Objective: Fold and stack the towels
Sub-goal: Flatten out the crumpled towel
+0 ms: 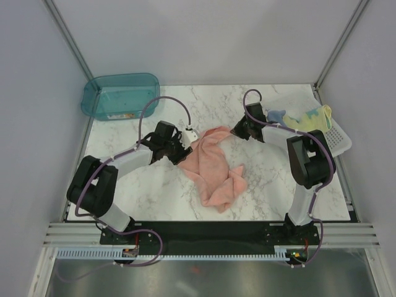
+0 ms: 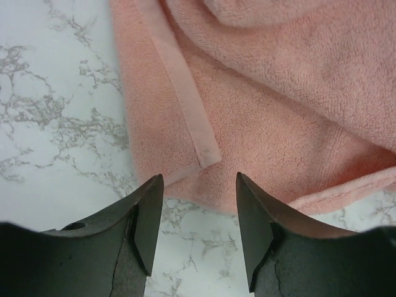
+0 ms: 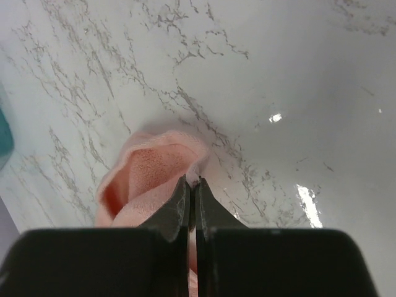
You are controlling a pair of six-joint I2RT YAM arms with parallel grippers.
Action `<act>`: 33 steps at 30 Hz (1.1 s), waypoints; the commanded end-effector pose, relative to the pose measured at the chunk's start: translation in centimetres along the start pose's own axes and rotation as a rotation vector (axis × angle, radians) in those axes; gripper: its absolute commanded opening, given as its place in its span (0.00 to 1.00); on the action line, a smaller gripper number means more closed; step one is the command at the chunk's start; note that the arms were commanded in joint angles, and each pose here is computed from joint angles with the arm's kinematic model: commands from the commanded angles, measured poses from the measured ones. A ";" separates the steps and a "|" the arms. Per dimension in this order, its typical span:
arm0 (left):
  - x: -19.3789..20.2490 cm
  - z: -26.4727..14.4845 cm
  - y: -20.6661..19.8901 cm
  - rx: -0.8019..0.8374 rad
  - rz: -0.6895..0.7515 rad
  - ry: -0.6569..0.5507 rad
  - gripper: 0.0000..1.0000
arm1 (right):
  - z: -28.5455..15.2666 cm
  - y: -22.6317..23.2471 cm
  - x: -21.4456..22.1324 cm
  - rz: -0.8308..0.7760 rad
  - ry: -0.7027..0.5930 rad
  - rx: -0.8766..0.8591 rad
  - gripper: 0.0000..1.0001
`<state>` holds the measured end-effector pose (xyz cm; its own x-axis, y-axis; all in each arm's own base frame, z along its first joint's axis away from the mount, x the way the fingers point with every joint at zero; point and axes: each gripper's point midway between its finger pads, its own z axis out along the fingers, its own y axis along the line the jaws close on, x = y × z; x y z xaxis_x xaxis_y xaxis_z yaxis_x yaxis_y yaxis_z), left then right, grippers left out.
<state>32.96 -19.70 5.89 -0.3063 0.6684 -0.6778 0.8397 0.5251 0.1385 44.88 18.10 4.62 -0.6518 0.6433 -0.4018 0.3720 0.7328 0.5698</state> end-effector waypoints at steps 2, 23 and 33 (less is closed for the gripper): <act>-1.3 2.3 -0.5 0.011 0.300 -0.030 0.57 | 0.4 1.9 -1.1 0.000 0.010 -0.084 0.00; -3.2 3.5 1.1 -0.112 0.351 -0.049 0.02 | -0.3 1.7 -2.2 -0.076 0.005 -0.133 0.00; -13.1 -7.9 8.7 -0.495 0.055 -0.336 0.02 | -12.5 9.0 -9.3 -0.464 -0.226 -0.261 0.00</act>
<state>38.03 -20.22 11.57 -0.1020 0.7147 -0.6920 0.7154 0.5361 0.4482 45.20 16.70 11.39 -0.7059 0.4106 -0.5771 0.0816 0.8565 0.5096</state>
